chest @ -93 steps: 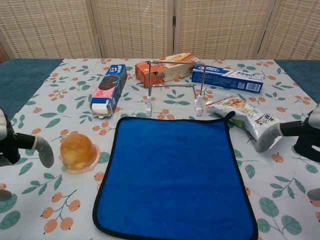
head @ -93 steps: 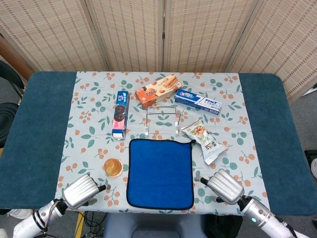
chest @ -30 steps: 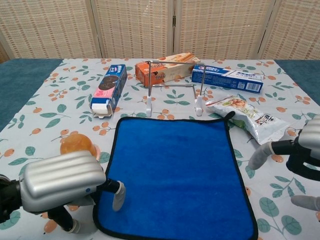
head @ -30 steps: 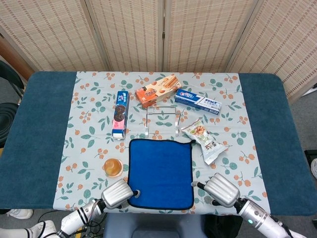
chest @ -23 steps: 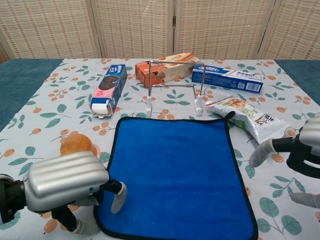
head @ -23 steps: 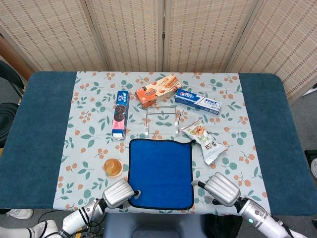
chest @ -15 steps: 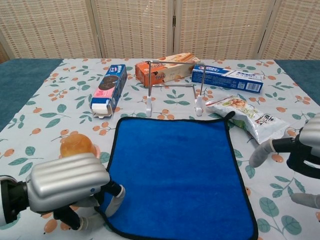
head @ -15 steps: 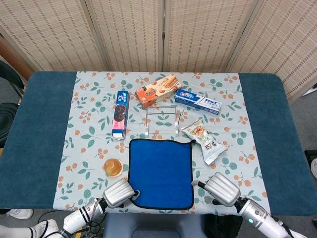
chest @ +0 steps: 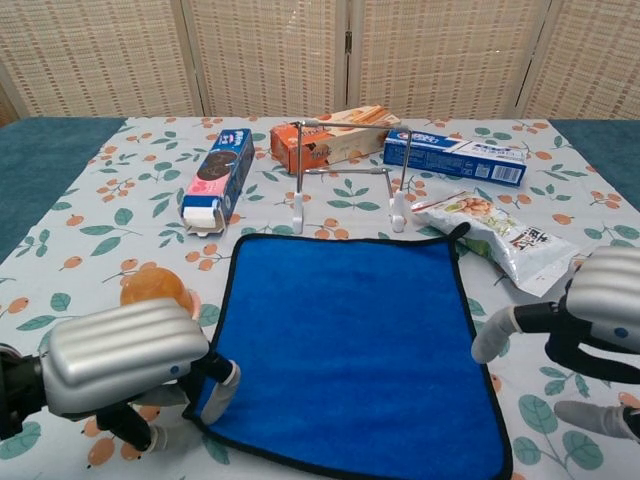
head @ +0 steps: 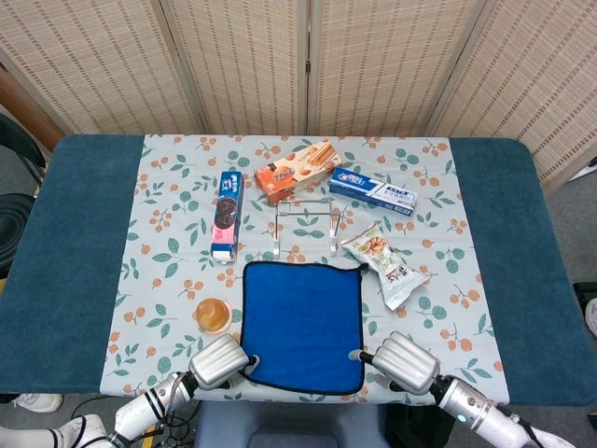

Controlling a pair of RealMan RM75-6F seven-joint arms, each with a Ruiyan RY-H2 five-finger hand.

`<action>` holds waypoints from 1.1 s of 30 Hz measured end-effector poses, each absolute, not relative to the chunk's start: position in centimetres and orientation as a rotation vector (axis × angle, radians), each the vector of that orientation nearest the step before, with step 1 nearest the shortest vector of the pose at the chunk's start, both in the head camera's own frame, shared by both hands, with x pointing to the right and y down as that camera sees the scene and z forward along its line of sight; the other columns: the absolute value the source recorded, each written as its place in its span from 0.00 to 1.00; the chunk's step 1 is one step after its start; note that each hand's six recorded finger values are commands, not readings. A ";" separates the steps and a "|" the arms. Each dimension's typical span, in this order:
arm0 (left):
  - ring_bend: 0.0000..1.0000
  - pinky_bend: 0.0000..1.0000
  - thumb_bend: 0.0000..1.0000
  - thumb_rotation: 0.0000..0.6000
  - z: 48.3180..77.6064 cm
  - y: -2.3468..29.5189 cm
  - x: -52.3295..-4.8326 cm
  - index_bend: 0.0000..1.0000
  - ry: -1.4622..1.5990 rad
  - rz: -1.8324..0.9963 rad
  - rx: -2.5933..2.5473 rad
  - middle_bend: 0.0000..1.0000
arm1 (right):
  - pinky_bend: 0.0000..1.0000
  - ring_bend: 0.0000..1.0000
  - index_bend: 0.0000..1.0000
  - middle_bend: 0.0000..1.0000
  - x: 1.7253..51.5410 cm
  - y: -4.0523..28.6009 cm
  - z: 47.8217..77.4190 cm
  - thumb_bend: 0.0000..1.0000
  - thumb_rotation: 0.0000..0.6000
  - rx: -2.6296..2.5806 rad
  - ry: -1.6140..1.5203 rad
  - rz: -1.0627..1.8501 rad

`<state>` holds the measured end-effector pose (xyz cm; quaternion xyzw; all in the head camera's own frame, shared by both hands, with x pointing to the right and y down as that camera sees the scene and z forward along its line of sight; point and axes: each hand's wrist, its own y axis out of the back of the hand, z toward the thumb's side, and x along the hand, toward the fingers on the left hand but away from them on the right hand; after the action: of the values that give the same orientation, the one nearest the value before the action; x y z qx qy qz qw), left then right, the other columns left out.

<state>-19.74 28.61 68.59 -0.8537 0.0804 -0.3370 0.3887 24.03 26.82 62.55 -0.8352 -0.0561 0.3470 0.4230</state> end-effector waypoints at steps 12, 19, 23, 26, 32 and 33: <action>0.97 1.00 0.47 1.00 68.3 28.8 -19.7 0.62 0.219 -0.854 -2.183 1.00 | 1.00 0.90 0.33 0.88 21.9 29.6 64.6 0.26 1.00 -2.104 0.008 0.797; 0.97 1.00 0.47 1.00 68.1 28.9 -19.7 0.62 0.223 -0.852 -2.185 1.00 | 1.00 0.89 0.33 0.88 21.7 29.7 65.6 0.23 1.00 -2.067 0.007 0.794; 0.97 1.00 0.47 1.00 68.0 28.8 -19.8 0.62 0.226 -0.854 -2.186 1.00 | 1.00 0.90 0.34 0.88 21.6 29.8 66.0 0.21 1.00 -2.051 0.002 0.797; 0.97 1.00 0.47 1.00 68.0 28.9 -19.9 0.62 0.227 -0.859 -2.188 1.00 | 1.00 0.90 0.34 0.88 21.6 29.8 66.2 0.20 1.00 -2.048 -0.010 0.801; 0.97 1.00 0.47 1.00 68.0 28.9 -19.8 0.62 0.228 -0.857 -2.192 1.00 | 1.00 0.90 0.34 0.88 21.5 29.8 66.5 0.20 1.00 -2.044 -0.014 0.806; 0.97 1.00 0.47 1.00 68.0 28.9 -19.8 0.62 0.229 -0.857 -2.193 1.00 | 1.00 0.89 0.34 0.88 21.4 29.8 66.6 0.20 1.00 -2.045 -0.012 0.807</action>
<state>-19.79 28.89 67.98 -0.8582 0.0898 -0.3353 0.3782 21.40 29.77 66.58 -0.8287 -0.0050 0.3269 0.4544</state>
